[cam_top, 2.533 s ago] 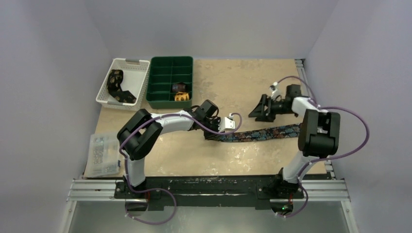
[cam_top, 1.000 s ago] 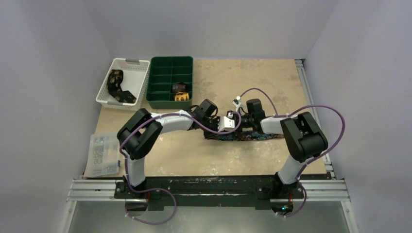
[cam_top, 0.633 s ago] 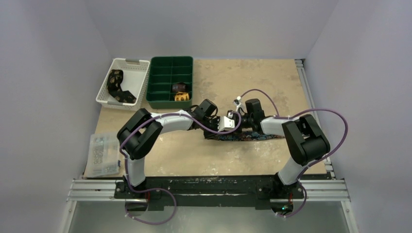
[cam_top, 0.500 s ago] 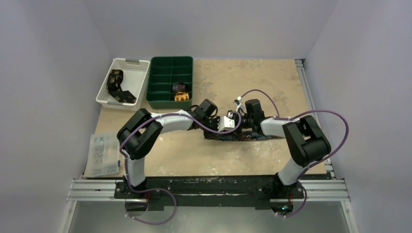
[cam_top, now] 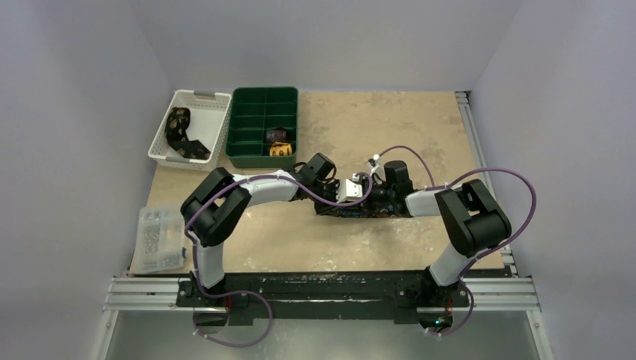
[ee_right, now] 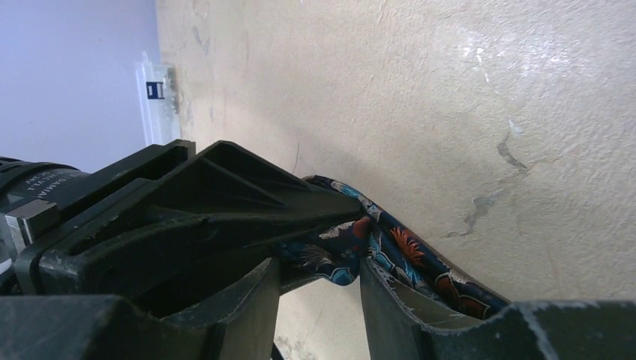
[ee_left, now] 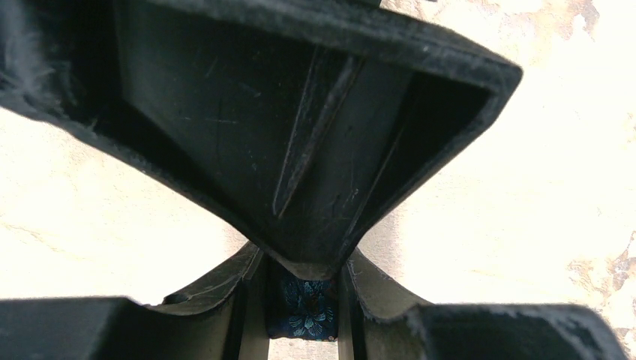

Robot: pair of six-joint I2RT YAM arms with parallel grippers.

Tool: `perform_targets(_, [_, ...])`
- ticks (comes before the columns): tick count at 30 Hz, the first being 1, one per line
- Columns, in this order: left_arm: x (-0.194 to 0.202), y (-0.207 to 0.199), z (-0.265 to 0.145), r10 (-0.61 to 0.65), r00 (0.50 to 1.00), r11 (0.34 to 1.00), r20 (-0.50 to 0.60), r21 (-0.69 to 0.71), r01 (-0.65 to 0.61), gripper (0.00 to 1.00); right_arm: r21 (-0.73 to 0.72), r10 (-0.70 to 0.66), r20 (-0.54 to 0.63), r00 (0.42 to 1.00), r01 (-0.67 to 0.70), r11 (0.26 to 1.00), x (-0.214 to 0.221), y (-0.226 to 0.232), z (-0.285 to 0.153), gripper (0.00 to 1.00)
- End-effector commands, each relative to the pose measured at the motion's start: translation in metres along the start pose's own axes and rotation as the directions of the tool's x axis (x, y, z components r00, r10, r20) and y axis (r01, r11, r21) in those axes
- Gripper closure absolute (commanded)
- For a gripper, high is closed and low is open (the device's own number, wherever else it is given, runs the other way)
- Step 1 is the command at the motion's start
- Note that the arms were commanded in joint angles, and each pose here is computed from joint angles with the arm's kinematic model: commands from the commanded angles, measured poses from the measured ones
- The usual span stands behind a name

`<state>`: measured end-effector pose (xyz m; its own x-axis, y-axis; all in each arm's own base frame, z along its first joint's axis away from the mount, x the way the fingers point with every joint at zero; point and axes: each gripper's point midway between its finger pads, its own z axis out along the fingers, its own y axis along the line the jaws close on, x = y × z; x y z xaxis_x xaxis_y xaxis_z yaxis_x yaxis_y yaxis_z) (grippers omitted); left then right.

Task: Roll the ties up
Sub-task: Roll the tie at the center of the board.

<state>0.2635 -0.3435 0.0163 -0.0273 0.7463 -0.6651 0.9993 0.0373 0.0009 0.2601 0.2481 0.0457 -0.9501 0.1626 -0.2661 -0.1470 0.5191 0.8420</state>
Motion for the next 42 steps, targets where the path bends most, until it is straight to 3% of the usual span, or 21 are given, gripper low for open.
perform_targets(1, [0.073,-0.027,0.009,-0.118,0.966,0.990,-0.228,0.051,0.133,0.88,0.006,-0.008,0.014,1.000,0.008,1.000,-0.003,0.002,-0.003,0.56])
perform_targets(5, [0.074,-0.027,0.009,-0.118,0.966,0.990,-0.229,0.052,0.134,0.87,0.066,0.034,0.014,0.999,-0.035,0.997,-0.003,-0.006,-0.004,0.52])
perform_targets(14, [0.074,-0.027,0.009,-0.120,0.966,0.990,-0.230,0.051,0.135,0.87,-0.102,0.001,0.004,1.000,0.000,0.995,-0.008,0.031,0.005,0.54])
perform_targets(22, [0.074,-0.026,0.010,-0.124,0.964,0.989,-0.235,0.052,0.139,0.87,-0.069,0.034,-0.063,0.997,-0.038,0.997,0.005,0.009,0.017,0.56])
perform_targets(24, [0.074,-0.026,0.010,-0.124,0.964,0.989,-0.237,0.049,0.139,0.87,-0.059,0.035,-0.083,0.996,-0.040,0.997,0.008,0.003,0.020,0.67])
perform_targets(27, [0.073,-0.025,0.009,-0.125,0.964,0.989,-0.233,0.044,0.139,0.87,-0.032,0.032,-0.106,0.994,-0.036,0.999,0.011,-0.005,0.022,0.96])
perform_targets(28, [0.074,-0.025,0.009,-0.127,0.964,0.989,-0.233,0.041,0.140,0.85,-0.016,0.020,-0.107,0.994,-0.022,1.000,0.009,-0.008,0.021,1.00])
perform_targets(35, [0.063,-0.019,0.008,-0.147,0.976,0.988,-0.162,0.028,0.154,0.64,0.099,-0.004,-0.164,0.986,0.020,0.995,0.013,-0.042,0.018,1.00])
perform_targets(42, [0.034,-0.014,0.001,-0.136,0.991,0.991,0.016,0.013,0.136,0.55,0.171,-0.018,-0.193,0.981,0.052,0.984,0.016,-0.065,0.018,1.00])
